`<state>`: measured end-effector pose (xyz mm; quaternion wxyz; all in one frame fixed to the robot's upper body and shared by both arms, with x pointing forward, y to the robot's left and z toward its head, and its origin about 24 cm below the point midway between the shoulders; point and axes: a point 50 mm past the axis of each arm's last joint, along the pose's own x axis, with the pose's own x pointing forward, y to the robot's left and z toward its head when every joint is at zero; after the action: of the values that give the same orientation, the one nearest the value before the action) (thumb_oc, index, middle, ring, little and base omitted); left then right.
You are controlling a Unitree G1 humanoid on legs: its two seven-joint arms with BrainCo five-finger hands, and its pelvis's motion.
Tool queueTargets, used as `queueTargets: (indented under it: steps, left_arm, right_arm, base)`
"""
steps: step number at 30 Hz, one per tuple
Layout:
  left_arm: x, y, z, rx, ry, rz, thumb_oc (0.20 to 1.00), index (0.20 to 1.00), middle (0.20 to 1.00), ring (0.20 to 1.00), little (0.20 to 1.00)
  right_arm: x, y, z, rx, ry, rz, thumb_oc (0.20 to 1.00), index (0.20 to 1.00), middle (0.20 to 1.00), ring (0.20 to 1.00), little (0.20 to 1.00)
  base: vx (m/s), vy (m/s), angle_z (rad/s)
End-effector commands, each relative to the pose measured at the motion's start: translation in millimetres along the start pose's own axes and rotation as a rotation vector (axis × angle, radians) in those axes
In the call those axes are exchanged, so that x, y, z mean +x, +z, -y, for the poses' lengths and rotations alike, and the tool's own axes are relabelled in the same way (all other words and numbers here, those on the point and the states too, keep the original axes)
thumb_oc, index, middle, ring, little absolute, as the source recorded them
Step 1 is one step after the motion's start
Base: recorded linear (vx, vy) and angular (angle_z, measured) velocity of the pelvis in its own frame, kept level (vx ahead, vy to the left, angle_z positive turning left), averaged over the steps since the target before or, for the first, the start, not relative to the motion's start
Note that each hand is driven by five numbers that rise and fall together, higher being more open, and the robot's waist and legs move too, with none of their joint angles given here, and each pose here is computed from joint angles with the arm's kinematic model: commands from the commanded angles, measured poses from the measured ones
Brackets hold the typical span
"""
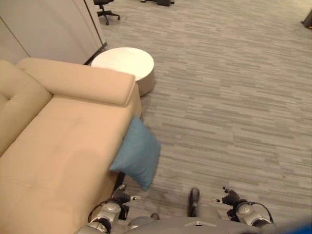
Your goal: Pick up all the scattered cushions and arrange them neatly on the sofa.
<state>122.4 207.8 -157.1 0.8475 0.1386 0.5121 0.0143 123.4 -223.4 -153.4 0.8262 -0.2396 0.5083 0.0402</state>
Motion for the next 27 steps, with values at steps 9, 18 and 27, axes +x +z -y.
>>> queueTargets:
  steps: [9,18,27]
  left_arm:
    - [3.4,13.9,-9.2,0.032,0.017,0.031,1.000,1.000,1.000,1.000,1.000]
    - [1.2,-0.3,-20.6,0.045,0.042,-0.011,1.000,1.000,1.000,1.000,1.000]
    - [4.0,21.9,-25.1,0.034,0.048,0.069,1.000,1.000,1.000,1.000,1.000]
  right_arm:
    - [1.2,6.2,15.0,0.022,-0.047,0.036,1.000,1.000,1.000,1.000,1.000]
    - [2.3,16.0,12.7,0.004,-0.037,0.070,1.000,1.000,1.000,1.000,1.000]
    - [2.8,26.9,2.9,-0.005,-0.005,0.109,1.000,1.000,1.000,1.000,1.000]
  base:
    - [0.12,-0.197,0.73]
    - [0.19,0.022,0.28]
    - [0.21,0.073,0.46]
